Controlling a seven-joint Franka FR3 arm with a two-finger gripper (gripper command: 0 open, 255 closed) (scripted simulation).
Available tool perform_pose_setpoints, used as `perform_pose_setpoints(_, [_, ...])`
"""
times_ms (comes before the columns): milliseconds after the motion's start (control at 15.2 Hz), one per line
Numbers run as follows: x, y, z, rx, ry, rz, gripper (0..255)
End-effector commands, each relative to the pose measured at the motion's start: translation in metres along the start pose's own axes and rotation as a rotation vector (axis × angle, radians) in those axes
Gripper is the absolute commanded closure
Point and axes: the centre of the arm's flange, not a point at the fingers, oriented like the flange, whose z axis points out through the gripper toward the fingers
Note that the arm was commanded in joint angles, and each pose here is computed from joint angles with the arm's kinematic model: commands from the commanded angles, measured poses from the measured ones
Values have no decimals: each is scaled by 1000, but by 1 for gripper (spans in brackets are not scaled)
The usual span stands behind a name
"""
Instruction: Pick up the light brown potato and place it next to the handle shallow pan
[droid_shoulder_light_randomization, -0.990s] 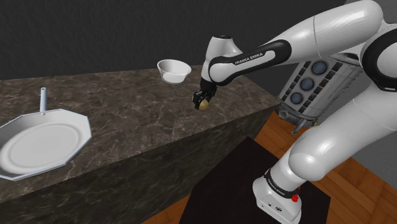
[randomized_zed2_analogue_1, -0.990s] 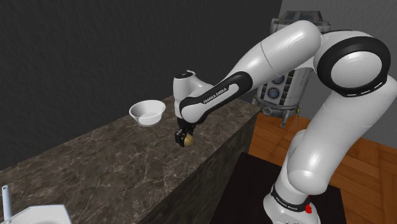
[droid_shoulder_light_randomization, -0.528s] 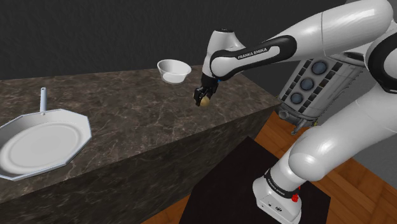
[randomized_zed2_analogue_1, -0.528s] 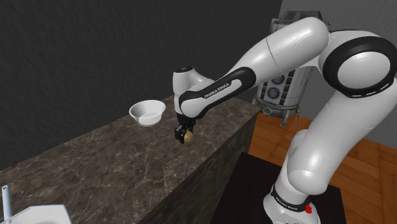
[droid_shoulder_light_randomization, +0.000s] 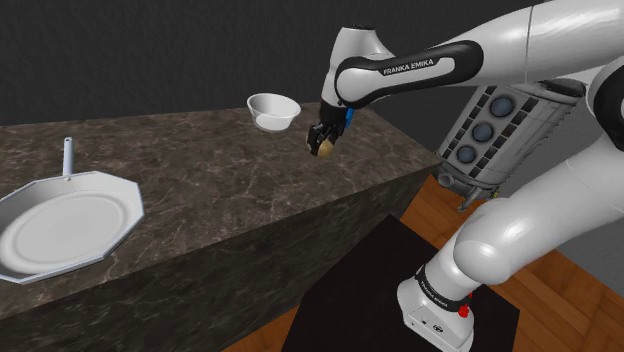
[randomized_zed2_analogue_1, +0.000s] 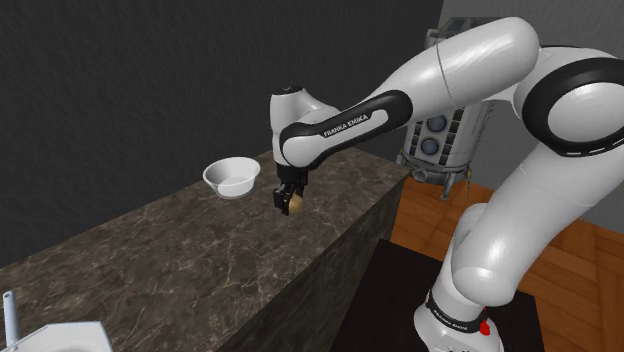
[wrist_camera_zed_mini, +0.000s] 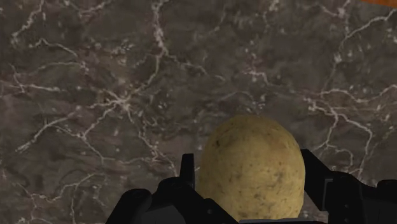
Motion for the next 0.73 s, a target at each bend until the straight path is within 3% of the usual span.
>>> perform_pose_setpoints(0, [1, 0, -10, 0, 0, 0, 255])
perform_pose_setpoints(660, [2, 1, -63, 0, 0, 0, 255])
